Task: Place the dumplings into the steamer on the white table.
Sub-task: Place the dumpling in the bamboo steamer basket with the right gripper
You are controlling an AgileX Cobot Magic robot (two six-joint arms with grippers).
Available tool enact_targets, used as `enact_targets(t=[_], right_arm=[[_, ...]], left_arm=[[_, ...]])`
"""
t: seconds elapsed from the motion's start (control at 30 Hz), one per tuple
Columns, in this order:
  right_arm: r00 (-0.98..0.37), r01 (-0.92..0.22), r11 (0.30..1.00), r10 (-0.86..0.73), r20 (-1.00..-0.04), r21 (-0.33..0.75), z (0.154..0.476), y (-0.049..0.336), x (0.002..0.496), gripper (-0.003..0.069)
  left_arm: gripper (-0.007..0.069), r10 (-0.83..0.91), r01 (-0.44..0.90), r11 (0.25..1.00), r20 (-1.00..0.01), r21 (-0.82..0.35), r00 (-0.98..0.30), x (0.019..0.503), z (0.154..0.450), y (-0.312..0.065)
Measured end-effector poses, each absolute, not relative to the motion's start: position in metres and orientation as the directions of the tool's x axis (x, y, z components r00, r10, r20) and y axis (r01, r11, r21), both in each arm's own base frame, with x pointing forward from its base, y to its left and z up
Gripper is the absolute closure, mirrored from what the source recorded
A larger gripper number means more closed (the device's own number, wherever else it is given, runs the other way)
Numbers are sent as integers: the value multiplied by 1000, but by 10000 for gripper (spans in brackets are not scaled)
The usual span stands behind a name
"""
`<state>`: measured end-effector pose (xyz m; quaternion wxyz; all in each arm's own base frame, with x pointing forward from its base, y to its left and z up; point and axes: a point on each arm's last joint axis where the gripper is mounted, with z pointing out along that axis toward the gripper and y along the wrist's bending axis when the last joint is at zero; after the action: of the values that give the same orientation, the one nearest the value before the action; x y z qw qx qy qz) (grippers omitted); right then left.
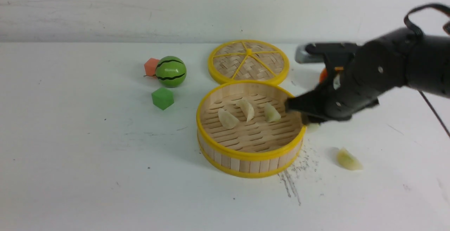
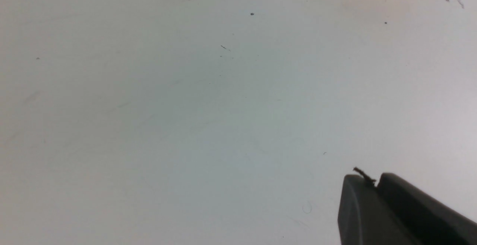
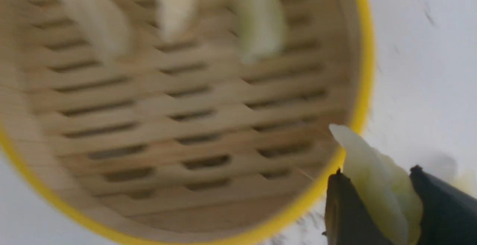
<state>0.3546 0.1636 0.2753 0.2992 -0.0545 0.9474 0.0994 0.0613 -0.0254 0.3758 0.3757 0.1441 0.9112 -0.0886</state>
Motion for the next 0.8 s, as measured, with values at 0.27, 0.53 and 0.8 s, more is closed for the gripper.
enact_targets(t=[0.27,0.53,0.8], right_arm=[[-769,-333,932,-180,-613,144,282,236,378,448],[-848,-324,940,-237,-475,108,204,255,398,448],[-860,-321,942,-245,-447,100,193,257,400,333]], left_arm=[[567,196,329,943,-710,-53,-676,61,376,-25],[557,196,329,943,-710,-52,-676,61,376,-25],[552,197,328,943,-711,-51,-675,61,376,-25]])
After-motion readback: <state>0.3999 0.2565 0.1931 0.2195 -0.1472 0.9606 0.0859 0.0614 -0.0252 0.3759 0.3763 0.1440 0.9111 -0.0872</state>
